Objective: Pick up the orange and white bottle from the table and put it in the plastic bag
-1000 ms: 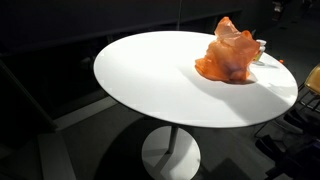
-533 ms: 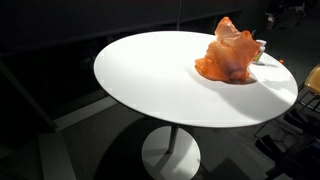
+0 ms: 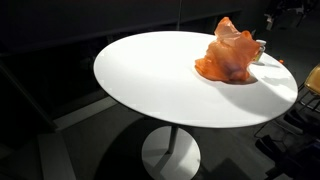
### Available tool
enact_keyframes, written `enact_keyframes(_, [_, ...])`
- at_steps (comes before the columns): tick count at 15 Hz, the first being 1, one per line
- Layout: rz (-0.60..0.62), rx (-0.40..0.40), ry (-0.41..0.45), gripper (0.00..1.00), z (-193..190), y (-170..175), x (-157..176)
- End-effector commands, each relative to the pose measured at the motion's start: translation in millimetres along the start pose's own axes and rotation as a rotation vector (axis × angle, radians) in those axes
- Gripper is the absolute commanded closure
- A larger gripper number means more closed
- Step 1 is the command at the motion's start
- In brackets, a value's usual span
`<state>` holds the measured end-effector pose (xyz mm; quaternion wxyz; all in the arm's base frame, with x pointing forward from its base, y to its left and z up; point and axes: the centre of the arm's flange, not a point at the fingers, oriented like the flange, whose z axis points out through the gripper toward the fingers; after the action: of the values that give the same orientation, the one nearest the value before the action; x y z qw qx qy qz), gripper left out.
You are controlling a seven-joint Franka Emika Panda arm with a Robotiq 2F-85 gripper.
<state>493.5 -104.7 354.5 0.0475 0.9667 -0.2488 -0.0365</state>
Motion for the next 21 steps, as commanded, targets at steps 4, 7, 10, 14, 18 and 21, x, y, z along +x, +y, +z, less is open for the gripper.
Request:
enact_keyframes(4, [0.128, -0.022, -0.03, 0.0, 37, 3, 66])
enact_keyframes(7, [0.172, -0.033, -0.026, 0.0, 54, 2, 90])
enact_keyframes(10, [0.193, -0.034, -0.011, 0.0, 67, -1, 106])
enact_keyframes(14, [0.213, -0.052, 0.003, 0.27, 77, -5, 117])
enact_keyframes(18, [0.22, -0.064, -0.013, 0.52, 80, -7, 118])
enact_keyframes(21, [0.218, -0.057, -0.007, 0.75, 73, -7, 119])
